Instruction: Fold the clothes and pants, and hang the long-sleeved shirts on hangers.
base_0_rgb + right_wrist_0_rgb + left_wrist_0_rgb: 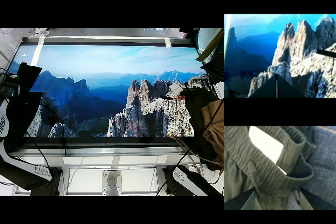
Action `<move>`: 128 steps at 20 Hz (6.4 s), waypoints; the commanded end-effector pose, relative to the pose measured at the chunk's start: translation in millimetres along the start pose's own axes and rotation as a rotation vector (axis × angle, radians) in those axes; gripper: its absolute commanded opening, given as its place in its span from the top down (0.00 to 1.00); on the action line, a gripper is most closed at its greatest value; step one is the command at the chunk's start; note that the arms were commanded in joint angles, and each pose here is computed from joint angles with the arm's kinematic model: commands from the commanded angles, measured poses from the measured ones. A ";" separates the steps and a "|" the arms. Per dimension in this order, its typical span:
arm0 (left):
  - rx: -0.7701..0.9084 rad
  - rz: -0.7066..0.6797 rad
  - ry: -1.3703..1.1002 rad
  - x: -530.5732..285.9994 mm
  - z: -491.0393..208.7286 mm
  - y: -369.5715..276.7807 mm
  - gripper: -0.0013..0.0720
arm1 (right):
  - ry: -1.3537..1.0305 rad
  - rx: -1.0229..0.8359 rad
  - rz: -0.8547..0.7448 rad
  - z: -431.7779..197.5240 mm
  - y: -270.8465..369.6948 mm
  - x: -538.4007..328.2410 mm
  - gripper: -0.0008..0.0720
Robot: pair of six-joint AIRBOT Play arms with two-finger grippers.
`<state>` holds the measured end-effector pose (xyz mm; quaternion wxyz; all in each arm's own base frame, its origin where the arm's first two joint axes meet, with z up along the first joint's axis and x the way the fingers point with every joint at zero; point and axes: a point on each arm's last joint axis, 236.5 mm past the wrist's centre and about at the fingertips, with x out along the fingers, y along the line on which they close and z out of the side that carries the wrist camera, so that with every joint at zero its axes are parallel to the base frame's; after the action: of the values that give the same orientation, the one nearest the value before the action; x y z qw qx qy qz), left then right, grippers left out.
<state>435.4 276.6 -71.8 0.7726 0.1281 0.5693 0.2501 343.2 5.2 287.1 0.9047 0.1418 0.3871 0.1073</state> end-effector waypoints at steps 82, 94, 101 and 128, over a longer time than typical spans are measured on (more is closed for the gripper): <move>-0.205 -0.508 -0.010 -138.0 24.5 -179.3 0.03 | 0.510 0.144 0.102 -192.1 -62.5 309.1 0.79; -0.203 -0.507 -0.003 -137.9 22.6 -179.4 0.03 | 0.561 0.085 0.032 -205.7 -86.2 306.5 0.51; -0.202 -0.507 -0.002 -137.8 22.4 -179.4 0.03 | 0.599 0.114 0.000 -217.0 -109.6 302.2 0.51; -0.203 -0.507 -0.002 -137.7 22.3 -179.2 0.03 | 0.619 0.268 0.224 -226.3 -68.0 291.9 0.44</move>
<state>468.5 54.1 -38.4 0.8202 -0.0962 0.5542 0.1043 391.9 68.5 -85.2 0.7152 0.2596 0.6243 0.1769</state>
